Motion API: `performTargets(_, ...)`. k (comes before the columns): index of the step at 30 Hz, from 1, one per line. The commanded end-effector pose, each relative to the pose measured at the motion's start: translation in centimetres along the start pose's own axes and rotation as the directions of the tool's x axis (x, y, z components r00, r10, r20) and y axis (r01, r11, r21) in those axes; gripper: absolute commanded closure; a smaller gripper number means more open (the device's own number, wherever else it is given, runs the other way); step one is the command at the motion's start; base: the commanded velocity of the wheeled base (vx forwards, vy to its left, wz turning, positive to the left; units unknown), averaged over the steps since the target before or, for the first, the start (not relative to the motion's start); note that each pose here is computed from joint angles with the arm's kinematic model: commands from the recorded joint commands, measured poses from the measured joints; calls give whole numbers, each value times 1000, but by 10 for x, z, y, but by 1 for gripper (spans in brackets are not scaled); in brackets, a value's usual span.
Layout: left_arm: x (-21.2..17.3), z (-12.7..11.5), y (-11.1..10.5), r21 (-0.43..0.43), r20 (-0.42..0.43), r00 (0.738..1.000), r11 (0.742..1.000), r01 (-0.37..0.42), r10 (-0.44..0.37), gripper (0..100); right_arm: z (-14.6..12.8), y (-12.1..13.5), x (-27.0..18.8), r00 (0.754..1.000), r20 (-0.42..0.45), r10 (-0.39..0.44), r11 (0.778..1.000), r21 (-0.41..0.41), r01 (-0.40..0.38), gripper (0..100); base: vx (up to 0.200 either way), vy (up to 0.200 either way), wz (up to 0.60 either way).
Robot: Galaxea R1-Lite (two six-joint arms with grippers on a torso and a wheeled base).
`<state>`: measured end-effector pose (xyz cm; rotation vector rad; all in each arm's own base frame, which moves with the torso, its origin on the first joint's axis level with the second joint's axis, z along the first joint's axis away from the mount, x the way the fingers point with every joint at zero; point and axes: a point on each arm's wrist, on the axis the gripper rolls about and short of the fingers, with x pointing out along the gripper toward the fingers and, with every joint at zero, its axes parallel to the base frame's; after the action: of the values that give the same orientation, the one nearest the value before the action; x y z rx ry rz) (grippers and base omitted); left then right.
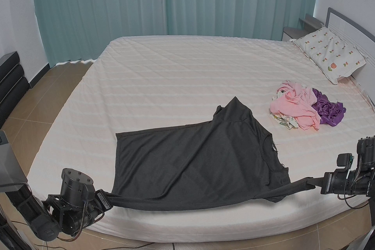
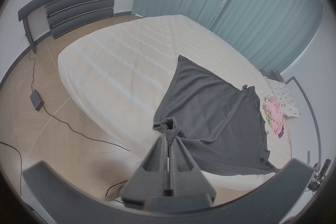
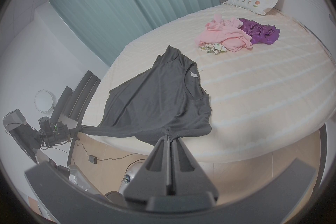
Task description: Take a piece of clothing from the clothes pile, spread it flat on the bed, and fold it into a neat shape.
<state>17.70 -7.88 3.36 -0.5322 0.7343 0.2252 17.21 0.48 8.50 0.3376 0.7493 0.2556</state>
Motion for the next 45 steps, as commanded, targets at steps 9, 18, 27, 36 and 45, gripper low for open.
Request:
performTargets(9,-1,6,1,-28,24,1000,1000,4,-3,100,20,-2,16,1000,13,1,1000,0,-1,100,0,0,0)
performTargets(18,24,17,-6,-61,27,999,998,-18,20,100,33,-5,30,1000,10,1,1000,0,-1,100,0,0,0)
performTargets(27,49,26,-6,-96,12,999,994,-42,43,100,44,-10,51,1000,-11,-4,1000,5,4,100,0,0,0)
performTargets(36,62,36,-10,-109,11,1000,994,-18,19,100,54,-16,72,1000,-26,-7,1000,12,8,100,0,0,0)
performTargets(45,87,41,-14,-114,14,999,993,-32,34,100,63,-20,87,1000,-22,-10,999,37,11,100,0,0,0)
